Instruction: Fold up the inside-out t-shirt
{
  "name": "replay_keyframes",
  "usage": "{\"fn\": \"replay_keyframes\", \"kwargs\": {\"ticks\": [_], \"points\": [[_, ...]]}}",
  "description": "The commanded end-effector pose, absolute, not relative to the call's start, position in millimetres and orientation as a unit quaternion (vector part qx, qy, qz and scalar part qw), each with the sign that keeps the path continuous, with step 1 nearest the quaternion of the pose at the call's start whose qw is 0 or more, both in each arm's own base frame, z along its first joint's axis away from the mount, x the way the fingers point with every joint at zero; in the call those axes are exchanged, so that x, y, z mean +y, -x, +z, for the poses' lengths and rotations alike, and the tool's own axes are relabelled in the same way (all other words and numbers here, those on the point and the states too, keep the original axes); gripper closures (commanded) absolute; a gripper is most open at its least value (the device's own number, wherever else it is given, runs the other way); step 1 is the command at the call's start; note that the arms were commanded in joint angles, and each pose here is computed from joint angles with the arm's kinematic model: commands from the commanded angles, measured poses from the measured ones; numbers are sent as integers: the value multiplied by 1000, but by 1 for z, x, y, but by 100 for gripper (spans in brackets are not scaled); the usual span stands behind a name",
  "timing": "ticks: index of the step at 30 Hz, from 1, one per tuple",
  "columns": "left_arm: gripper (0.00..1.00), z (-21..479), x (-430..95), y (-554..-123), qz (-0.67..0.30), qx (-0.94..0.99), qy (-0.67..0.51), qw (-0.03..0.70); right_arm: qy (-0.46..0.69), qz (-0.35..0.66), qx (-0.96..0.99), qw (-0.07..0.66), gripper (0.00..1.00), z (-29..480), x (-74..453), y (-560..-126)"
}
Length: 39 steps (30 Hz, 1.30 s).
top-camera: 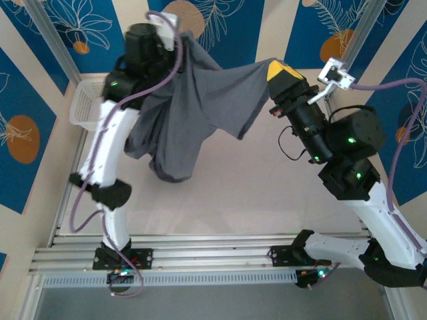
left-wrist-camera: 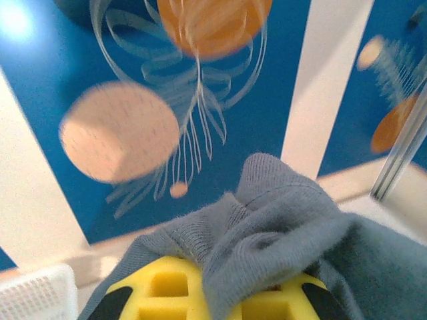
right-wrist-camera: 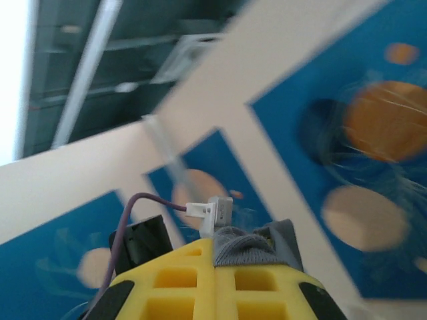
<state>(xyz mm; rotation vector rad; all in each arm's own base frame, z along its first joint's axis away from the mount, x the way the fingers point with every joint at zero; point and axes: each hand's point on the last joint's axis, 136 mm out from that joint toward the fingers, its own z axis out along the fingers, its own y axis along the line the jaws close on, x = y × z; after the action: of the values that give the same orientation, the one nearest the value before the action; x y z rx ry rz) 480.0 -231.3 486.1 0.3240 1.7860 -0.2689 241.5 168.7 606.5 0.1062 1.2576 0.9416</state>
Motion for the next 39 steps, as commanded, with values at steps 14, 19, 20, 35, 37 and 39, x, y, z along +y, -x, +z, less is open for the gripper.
{"fn": "replay_keyframes", "kwargs": {"ticks": [14,19,20,35,37,39], "points": [[41,310,-260,-405,-235,890,-115,373,-547,135,723,398,100,293,-4,-343],[51,204,-214,-288,-149,943,-17,296,-521,167,734,403,100,289,4,-349],[56,180,-202,-263,-119,956,8,267,-514,169,737,404,100,291,5,-350],[54,55,-182,-188,-123,977,58,166,-469,204,764,393,100,292,27,-362],[53,56,-194,-192,-147,974,47,168,-468,207,764,393,100,293,28,-362],[52,53,-201,-193,-157,973,45,163,-469,208,764,391,100,292,29,-361]]}}
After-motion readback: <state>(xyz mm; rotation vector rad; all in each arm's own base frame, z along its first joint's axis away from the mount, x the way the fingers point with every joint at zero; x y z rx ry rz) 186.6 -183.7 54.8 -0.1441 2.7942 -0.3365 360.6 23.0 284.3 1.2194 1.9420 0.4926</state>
